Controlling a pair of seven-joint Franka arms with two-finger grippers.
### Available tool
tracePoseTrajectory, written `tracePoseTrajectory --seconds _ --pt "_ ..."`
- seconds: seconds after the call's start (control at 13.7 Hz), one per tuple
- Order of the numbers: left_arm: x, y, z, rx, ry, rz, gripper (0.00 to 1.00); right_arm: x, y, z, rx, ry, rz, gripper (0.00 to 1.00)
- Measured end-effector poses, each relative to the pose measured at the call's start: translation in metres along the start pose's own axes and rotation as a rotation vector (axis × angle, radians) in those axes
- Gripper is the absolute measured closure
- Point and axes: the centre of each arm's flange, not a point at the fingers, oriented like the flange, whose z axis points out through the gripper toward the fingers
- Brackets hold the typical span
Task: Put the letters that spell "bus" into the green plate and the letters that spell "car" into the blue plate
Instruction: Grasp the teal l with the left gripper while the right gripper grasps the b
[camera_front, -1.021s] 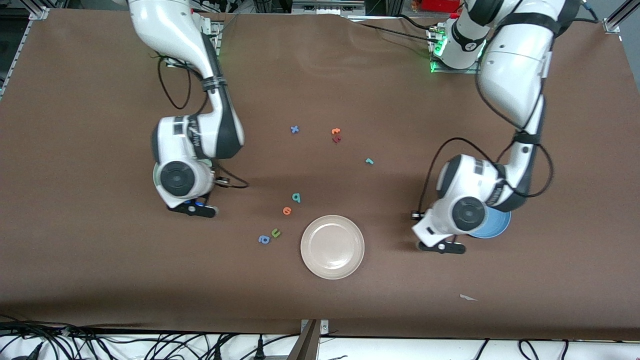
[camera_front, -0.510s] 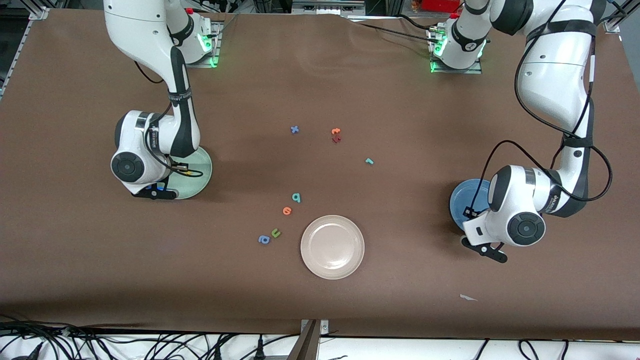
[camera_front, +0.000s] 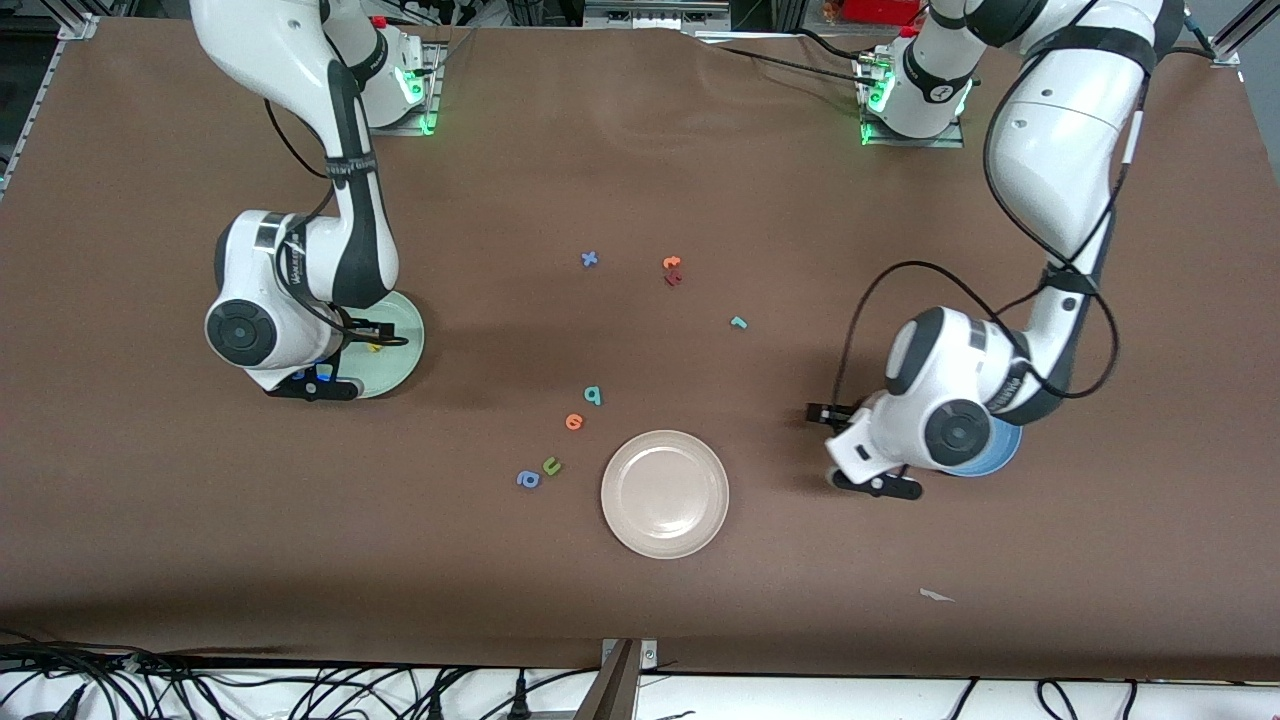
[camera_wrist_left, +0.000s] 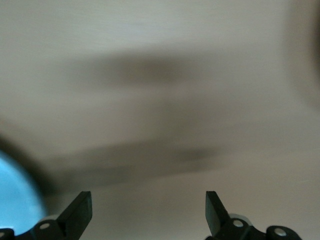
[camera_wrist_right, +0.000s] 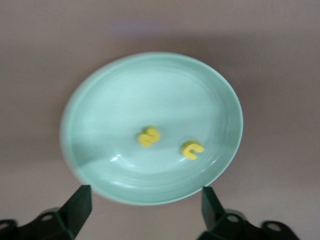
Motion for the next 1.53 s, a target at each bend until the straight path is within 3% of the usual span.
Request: tracePoseTrajectory --seconds 0.29,0.58,0.73,1.02,1.17,1.24,1.31,1.53 --pt "-0.062 0.056 0.021 -0.036 0.088 -0.137 0.0 -0.005 -0.08 -0.05 0.163 0.078 0.111 0.0" --pt "-0.124 0.1 0.062 -0.042 0.109 -0.26 0.02 -0.015 -0.203 -0.031 0.155 0.153 0.287 0.01" --pt "-0.144 0.117 0.085 -0.022 0.107 -0.311 0.03 -0.016 -0.255 -0.01 0.149 0.212 0.233 0.01" --pt "-0.159 0.131 0.098 -0.007 0.102 -0.357 0.16 -0.009 -0.298 0.012 0.144 0.368 -0.017 0.0" --pt "-0.163 0.133 0.103 -0.001 0.095 -0.37 0.33 -0.008 -0.307 0.021 0.136 0.407 -0.103 0.0" --pt "-0.165 0.133 0.105 0.001 0.092 -0.375 0.33 -0.007 -0.311 0.025 0.131 0.425 -0.146 0.0" --pt "-0.165 0.132 0.106 0.003 0.09 -0.379 0.41 -0.005 -0.313 0.029 0.124 0.445 -0.187 0.0" --pt "-0.164 0.129 0.106 0.002 0.091 -0.415 0.44 -0.003 -0.321 0.043 0.113 0.478 -0.259 0.12"
